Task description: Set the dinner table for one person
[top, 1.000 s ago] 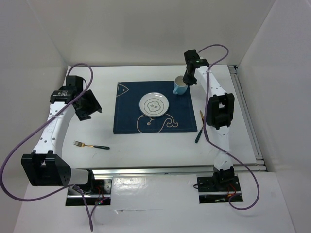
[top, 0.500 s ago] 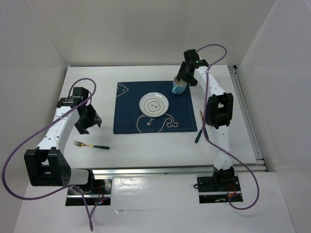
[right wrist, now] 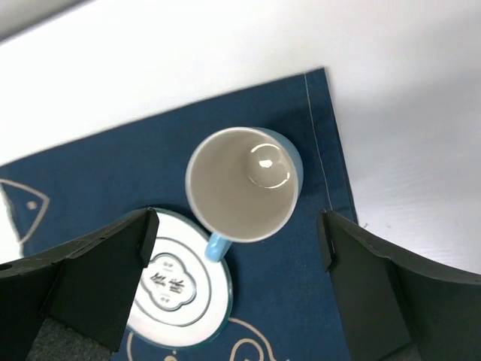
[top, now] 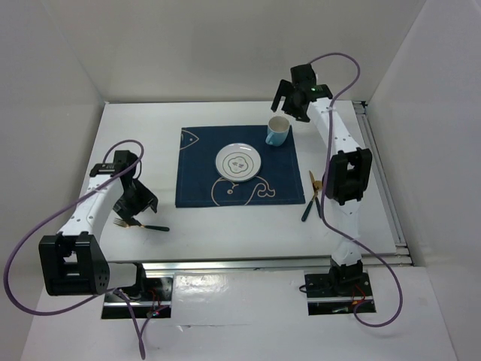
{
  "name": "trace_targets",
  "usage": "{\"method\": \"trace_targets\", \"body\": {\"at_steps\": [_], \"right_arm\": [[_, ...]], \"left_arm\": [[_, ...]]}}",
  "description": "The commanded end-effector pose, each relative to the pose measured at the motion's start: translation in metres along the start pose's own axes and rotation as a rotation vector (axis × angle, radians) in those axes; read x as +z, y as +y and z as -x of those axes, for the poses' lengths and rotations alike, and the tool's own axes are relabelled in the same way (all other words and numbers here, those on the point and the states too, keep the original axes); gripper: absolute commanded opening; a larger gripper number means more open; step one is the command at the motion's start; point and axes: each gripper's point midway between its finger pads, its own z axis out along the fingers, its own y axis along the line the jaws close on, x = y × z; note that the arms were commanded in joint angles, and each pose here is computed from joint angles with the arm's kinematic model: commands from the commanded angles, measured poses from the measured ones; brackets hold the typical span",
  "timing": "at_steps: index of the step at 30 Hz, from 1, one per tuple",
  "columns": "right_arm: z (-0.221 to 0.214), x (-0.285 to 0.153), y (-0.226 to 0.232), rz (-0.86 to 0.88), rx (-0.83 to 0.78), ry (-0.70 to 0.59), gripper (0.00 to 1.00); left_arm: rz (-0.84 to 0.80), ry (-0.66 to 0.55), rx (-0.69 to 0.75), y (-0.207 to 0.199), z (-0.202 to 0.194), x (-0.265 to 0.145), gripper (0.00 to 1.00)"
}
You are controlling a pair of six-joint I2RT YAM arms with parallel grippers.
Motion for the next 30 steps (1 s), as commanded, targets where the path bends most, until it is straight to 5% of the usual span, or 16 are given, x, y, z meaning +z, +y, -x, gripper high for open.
{"method": "trace_targets", "body": {"at_steps": [1,12,26,29,30], "right_arm": [[0.044,-0.062,0.019,0.090,-0.011,-0.142,1.00],[0.035,-0.120,-0.012,0.070,0.000,-0.169,1.00],[-0.004,-0.124,-0.047,0.006,-0.023,-0.098,1.00],[-0.010,-0.127,-0.055,-0.006,-0.018,-0.089,1.00],[-0.011,-0.131,-0.055,-0.004,-0.018,-0.093,1.00]], "left_arm": [[-0.023,0.023,-0.050,-0.002,-0.007,-0.002,0.74],[-0.028,0.111,-0.130,-0.007,-0.026,0.032,0.82],[0.079,0.144,-0.242,-0.003,-0.037,0.080,0.71],[0.103,0.133,-0.240,0.000,-0.035,0.085,0.64],[0.104,0.133,-0.240,0.000,-0.035,0.086,0.50]]}}
